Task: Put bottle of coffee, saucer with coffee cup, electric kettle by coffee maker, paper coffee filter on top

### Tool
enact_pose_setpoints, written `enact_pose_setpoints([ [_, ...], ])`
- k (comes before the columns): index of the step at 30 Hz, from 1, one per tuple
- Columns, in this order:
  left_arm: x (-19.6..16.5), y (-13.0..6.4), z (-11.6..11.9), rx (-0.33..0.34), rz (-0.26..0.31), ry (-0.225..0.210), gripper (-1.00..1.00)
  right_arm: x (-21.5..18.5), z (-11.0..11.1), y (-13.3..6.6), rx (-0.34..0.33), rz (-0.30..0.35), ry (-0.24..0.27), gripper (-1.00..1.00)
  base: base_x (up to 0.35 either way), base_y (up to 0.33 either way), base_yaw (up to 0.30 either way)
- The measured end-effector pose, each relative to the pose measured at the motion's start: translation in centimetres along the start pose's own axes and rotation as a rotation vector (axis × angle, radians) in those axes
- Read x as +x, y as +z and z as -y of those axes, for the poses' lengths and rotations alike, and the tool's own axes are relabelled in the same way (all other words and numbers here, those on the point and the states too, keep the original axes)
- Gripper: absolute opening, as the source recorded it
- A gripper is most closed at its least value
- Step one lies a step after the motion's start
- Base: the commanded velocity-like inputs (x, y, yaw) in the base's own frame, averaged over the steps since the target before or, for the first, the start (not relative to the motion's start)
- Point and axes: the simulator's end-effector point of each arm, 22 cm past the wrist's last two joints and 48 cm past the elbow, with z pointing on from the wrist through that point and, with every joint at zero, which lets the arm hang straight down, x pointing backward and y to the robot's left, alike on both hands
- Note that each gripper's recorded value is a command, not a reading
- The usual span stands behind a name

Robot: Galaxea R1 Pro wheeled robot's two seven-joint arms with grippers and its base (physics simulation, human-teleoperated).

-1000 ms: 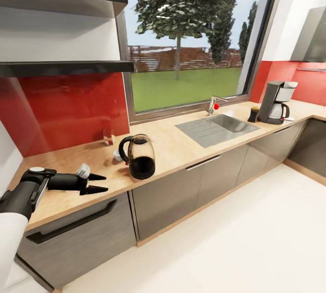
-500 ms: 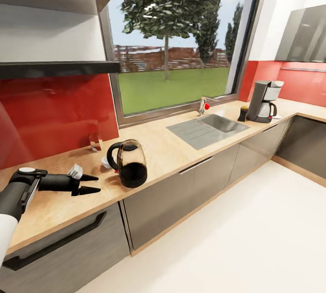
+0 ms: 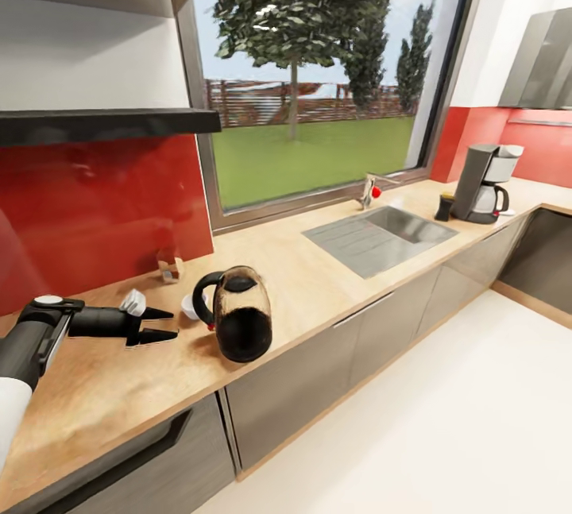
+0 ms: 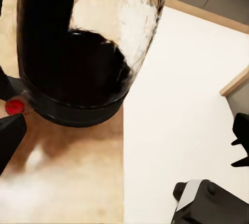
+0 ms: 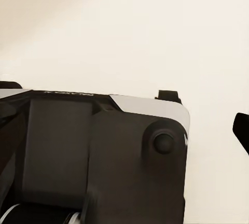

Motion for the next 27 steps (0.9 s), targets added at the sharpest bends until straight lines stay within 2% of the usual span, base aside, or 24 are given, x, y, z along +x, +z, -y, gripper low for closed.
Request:
enact_pose_setpoints([
  [5,0.01,0.12,0.07,0.003,0.001,0.001,1.0,0.0,0.0,0.0,0.0,0.0,0.0,1.0,0.315,0.015,0.0],
  [14,0.21,0.08,-0.01,0.002,-0.002,0.002,1.0,0.02,-0.04,0.03,0.0,-0.001,0.0,1.0,0.049,0.001,0.0],
  [20,0.25,0.21,0.1,0.006,-0.002,0.002,1.0,0.05,-0.06,0.02,0.0,-0.001,0.0,1.0,0.225,0.0,0.0],
  [27,0.31,0.18,0.02,0.005,-0.003,0.0,1.0,0.04,-0.08,0.04,-0.001,-0.002,-0.001,1.0,0.043,0.0,0.0],
])
